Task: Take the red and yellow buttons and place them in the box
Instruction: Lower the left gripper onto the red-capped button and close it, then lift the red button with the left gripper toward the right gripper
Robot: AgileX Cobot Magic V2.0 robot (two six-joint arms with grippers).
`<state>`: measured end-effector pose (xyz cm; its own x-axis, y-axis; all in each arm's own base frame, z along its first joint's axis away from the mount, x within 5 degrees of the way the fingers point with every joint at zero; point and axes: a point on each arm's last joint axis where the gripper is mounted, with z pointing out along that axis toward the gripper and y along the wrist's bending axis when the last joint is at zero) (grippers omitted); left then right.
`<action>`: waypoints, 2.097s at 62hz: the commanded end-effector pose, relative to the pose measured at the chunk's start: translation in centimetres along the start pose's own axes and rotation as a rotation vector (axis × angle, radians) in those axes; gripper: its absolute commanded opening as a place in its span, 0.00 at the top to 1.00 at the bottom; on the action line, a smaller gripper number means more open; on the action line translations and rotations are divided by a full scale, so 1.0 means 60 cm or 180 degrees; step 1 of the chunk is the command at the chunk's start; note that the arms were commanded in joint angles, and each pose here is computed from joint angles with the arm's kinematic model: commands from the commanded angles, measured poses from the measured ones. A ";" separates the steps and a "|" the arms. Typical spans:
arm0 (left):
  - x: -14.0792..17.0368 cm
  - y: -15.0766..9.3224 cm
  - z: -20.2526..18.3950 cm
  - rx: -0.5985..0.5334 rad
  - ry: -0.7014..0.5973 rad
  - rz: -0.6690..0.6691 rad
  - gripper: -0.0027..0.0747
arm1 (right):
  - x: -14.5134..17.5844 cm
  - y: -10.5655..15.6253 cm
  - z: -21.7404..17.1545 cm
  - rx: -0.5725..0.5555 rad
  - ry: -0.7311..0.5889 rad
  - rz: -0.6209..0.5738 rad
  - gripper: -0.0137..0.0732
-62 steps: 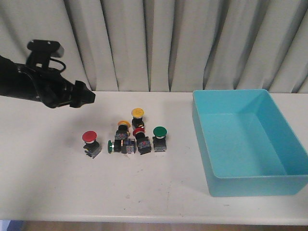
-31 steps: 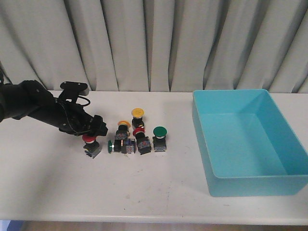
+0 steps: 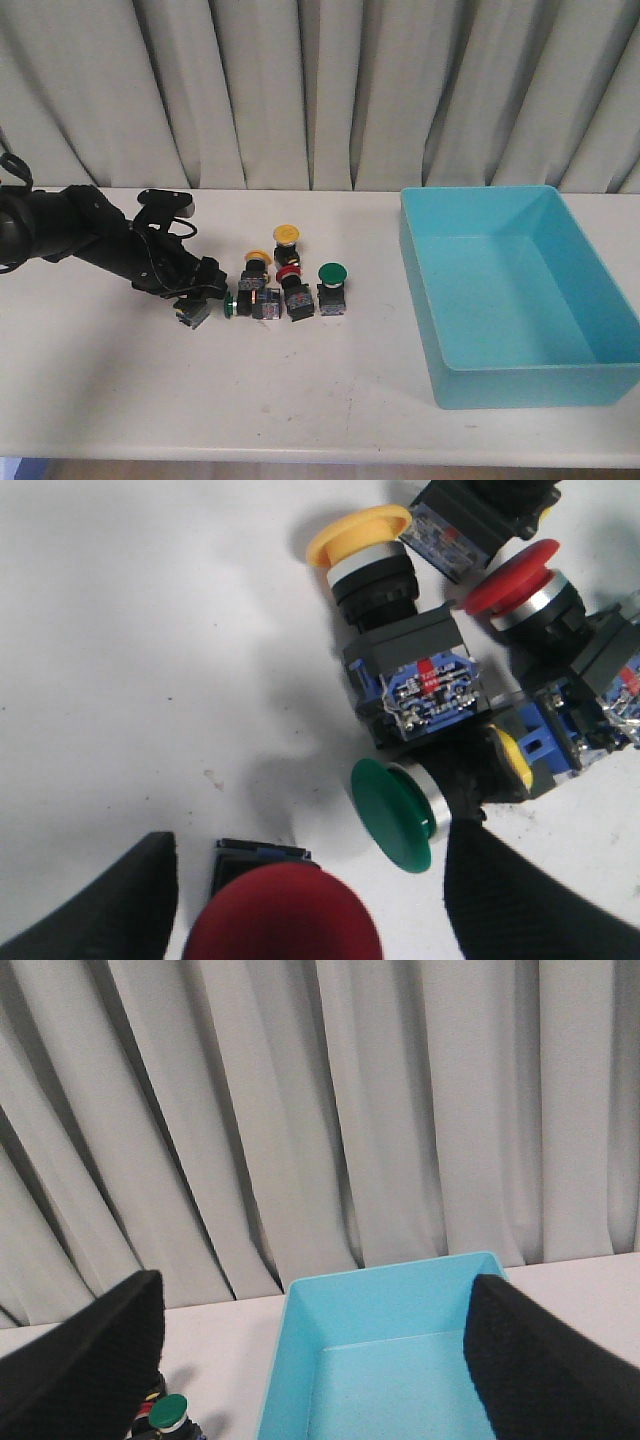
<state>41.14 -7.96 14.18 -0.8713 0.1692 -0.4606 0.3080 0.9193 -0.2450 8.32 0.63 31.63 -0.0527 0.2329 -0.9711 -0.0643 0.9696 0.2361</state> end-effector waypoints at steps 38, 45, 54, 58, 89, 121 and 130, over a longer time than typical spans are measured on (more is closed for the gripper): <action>-0.054 -0.025 -0.116 0.0135 -0.0188 0.0220 0.98 | -0.026 0.006 0.000 -0.0056 -0.0256 -0.0041 0.16; -0.071 -0.050 -0.181 0.0387 -0.0149 0.0204 0.98 | -0.025 0.006 0.006 -0.0049 -0.0208 -0.0047 0.16; -0.070 -0.099 -0.259 0.0900 -0.0138 0.0228 0.98 | -0.031 0.013 0.026 -0.0116 -0.0070 -0.0119 0.16; -0.067 -0.121 -0.288 0.1197 -0.0178 0.0241 0.98 | -0.040 0.028 0.040 -0.0319 0.0016 -0.0225 0.16; -0.046 -0.303 -0.390 0.2795 -0.0493 0.0501 0.98 | -0.029 0.209 0.102 -0.2169 0.0223 -0.1361 0.17; -0.037 -0.370 -0.391 0.3145 -0.0513 0.0512 0.98 | -0.021 0.216 0.119 -0.2121 0.0136 -0.1533 0.17; -0.037 -0.371 -0.393 0.3194 -0.0515 0.0490 0.98 | -0.009 0.222 0.130 -0.2110 0.0197 -0.1583 0.17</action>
<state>28.56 -20.46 37.76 -0.7778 0.2130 -0.5913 0.6284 0.2474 -0.7375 14.87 13.81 33.25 -0.0013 -0.2945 -0.9557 -0.7012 0.6817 -0.2091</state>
